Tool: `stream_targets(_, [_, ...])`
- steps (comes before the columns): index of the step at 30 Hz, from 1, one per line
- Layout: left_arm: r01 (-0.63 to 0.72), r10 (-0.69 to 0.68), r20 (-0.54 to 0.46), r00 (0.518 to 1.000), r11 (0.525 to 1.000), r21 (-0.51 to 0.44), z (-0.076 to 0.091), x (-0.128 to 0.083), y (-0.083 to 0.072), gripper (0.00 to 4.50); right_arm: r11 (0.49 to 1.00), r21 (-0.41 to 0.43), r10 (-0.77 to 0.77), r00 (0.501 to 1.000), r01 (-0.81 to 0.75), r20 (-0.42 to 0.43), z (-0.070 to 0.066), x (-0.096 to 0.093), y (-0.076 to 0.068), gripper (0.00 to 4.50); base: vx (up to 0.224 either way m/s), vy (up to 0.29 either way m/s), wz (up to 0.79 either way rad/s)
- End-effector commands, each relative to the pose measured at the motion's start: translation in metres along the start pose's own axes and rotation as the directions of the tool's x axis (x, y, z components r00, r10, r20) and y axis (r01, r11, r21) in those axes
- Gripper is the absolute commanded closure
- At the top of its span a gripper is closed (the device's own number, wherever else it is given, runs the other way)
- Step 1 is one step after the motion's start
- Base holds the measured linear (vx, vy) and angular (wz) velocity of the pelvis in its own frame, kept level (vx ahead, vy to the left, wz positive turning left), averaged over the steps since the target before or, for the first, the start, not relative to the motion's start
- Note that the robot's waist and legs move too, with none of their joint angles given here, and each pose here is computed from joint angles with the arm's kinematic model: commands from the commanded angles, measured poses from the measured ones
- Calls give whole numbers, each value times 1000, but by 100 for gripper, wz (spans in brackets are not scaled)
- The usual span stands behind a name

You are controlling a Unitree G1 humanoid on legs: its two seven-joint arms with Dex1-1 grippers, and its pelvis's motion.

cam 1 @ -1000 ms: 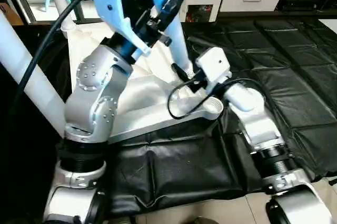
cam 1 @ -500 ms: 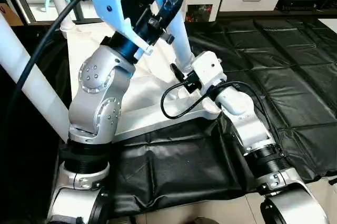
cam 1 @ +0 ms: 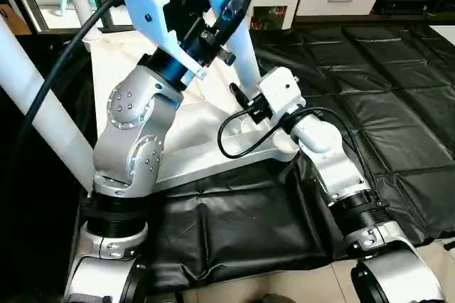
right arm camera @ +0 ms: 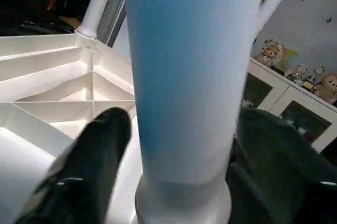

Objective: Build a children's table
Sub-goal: Insert table leg to table base

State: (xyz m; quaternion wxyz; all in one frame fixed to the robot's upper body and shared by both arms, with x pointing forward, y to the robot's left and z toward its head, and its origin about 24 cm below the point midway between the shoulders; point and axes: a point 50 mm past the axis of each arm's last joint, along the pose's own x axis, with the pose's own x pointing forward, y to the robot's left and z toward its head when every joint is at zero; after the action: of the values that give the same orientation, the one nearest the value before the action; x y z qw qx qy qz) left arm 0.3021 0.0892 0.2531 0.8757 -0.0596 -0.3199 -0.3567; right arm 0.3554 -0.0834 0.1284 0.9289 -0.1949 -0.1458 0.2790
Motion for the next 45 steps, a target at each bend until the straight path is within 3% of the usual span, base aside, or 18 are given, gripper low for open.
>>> stream_targets(1, [36, -36, 18, 999, 999, -3, 5, 2, -6, 288, 1000, 1, -14, 1000, 14, 15, 3, 1, -9, 113, 0, 0, 0])
stream_targets(2, [38, -38, 17, 999, 999, -4, 5, 2, -7, 288, 1000, 2, -12, 1000, 12, 15, 3, 1, -9, 138, 0, 0, 0])
stream_targets(15, [70, -70, 6, 998, 997, -24, 4, 1, -9, 288, 1000, 17, 14, 1000, -15, 20, 1, 1, -7, 255, 0, 0, 0])
stream_targets(20, [66, -66, 0, 998, 998, -18, 4, 1, -7, 288, 1000, 19, 19, 999, -20, 26, 2, 2, -8, 259, 0, 0, 0])
stream_targets(22, [7, -7, -3, 1000, 1000, 20, 4, 1, -1, 288, 1000, 19, 21, 999, -22, 30, 2, 2, -9, 260, 0, 0, 0])
stream_targets(23, [-16, 16, -4, 1000, 999, 29, 4, 1, 1, 232, 1000, 20, 22, 999, -22, 31, 2, 2, -9, 260, 0, 0, 0])
stream_targets(27, [-12, 12, -24, 1000, 1000, 4, 2, 1, 5, 201, 999, 43, 17, 999, -18, 33, 2, 0, -11, 261, 0, 0, 0])
stream_targets(30, [-27, 26, -23, 999, 999, -26, 2, -2, 8, 177, 993, 119, -18, 1000, 15, 21, -2, -3, -18, 261, 0, 0, 0])
stream_targets(31, [-41, 40, -22, 999, 999, -35, 2, -4, 10, 174, 982, 183, -52, 999, 51, 4, -6, -7, -26, 261, 0, 0, 0])
stream_targets(35, [-101, 98, -52, 994, 992, -72, -3, -9, 15, 137, 950, 288, -119, 993, 120, -20, -13, -17, -52, 262, 0, 0, 0])
stream_targets(36, [-104, 100, -56, 993, 992, -73, -4, -10, 15, 137, 950, 289, -120, 993, 121, -21, -13, -17, -53, 262, 0, 0, 0])
stream_targets(37, [-149, 136, -149, 979, 986, -78, -16, -16, 20, 133, 932, 331, -145, 989, 146, -26, -16, -26, -71, 262, 0, 0, 0])
stream_targets(38, [-152, 138, -164, 977, 985, -77, -18, -17, 20, 125, 931, 335, -146, 989, 147, -27, -16, -27, -73, 262, 0, 0, 0])
stream_targets(40, [-167, 146, -399, 905, 986, -19, -48, -34, 25, 103, 911, 385, -131, 989, 145, -63, -23, -40, -89, 262, 0, 0, 0])
stream_targets(41, [-162, 144, -418, 897, 987, -9, -51, -35, 25, 97, 911, 387, -125, 990, 142, -67, -24, -41, -90, 262, 0, 0, 0])
stream_targets(42, [-75, 95, -625, 775, 995, 58, -81, -60, 22, 95, 911, 402, -60, 995, 89, -84, -28, -53, -95, 262, 0, 0, 0])
stream_targets(45, [48, -26, -682, 731, 999, 14, -93, -73, 9, 95, 908, 415, -31, 996, 64, -87, -28, -61, -99, 262, 0, 0, 0])
